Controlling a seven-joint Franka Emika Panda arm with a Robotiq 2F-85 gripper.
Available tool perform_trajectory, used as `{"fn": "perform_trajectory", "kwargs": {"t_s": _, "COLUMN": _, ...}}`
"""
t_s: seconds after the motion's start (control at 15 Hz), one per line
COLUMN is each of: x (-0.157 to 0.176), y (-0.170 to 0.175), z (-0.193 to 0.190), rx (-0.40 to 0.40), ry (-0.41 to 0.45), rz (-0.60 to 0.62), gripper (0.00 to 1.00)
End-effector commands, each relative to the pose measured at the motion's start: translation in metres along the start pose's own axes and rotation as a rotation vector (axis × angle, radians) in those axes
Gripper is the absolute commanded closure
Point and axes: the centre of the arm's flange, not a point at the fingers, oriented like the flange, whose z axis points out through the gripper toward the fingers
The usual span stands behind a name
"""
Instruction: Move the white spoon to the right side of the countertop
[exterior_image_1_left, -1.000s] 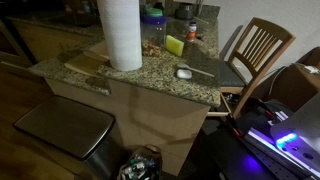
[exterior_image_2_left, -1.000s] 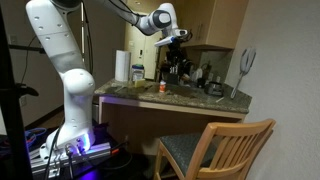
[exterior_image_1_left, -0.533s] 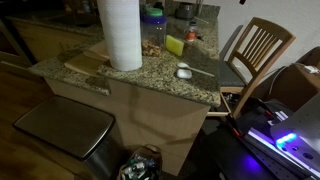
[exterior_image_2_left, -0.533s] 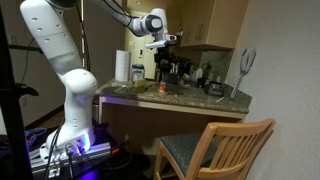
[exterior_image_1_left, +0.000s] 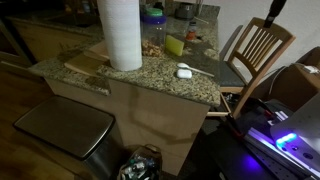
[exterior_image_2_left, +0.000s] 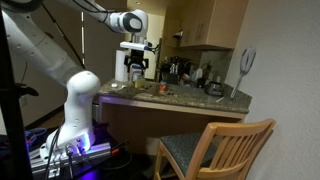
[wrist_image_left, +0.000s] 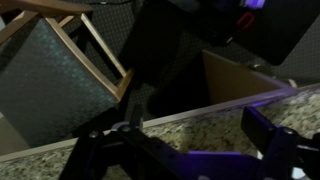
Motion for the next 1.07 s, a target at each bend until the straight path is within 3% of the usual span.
{"fn": "perform_trajectory", "kwargs": {"t_s": 0.0, "x": -0.009, "y": -0.007, "z": -0.001, "rx": -0.001, "ry": 0.011, "rz": -0.01, "gripper": 0.0}}
{"fn": "perform_trajectory", "kwargs": {"t_s": 0.2, "x": -0.009, "y": -0.007, "z": -0.005, "rx": -0.006, "ry": 0.021, "rz": -0.002, "gripper": 0.0}}
{"fn": "perform_trajectory", "kwargs": {"t_s": 0.33, "x": -0.02, "y": -0.014, "z": 0.019, "rx": 0.009, "ry": -0.061, "rz": -0.012, "gripper": 0.0}}
{"fn": "perform_trajectory", "kwargs": {"t_s": 0.67, "x": -0.061, "y": -0.125, "z": 0.066, "rx": 0.175, "ry": -0.084, "rz": -0.289, "gripper": 0.0}}
{"fn": "perform_trajectory", "kwargs": {"t_s": 0.73, "x": -0.07, "y": -0.146, "z": 0.071, "rx": 0.154, "ry": -0.068, "rz": -0.299, "gripper": 0.0}}
{"fn": "perform_trajectory", "kwargs": {"t_s": 0.87, "x": -0.084, "y": -0.183, "z": 0.077, "rx": 0.03, "ry": -0.004, "rz": -0.317, "gripper": 0.0}}
{"fn": "perform_trajectory", "kwargs": {"t_s": 1.0, "x": -0.092, "y": -0.216, "z": 0.057, "rx": -0.08, "ry": 0.053, "rz": -0.313, "gripper": 0.0}}
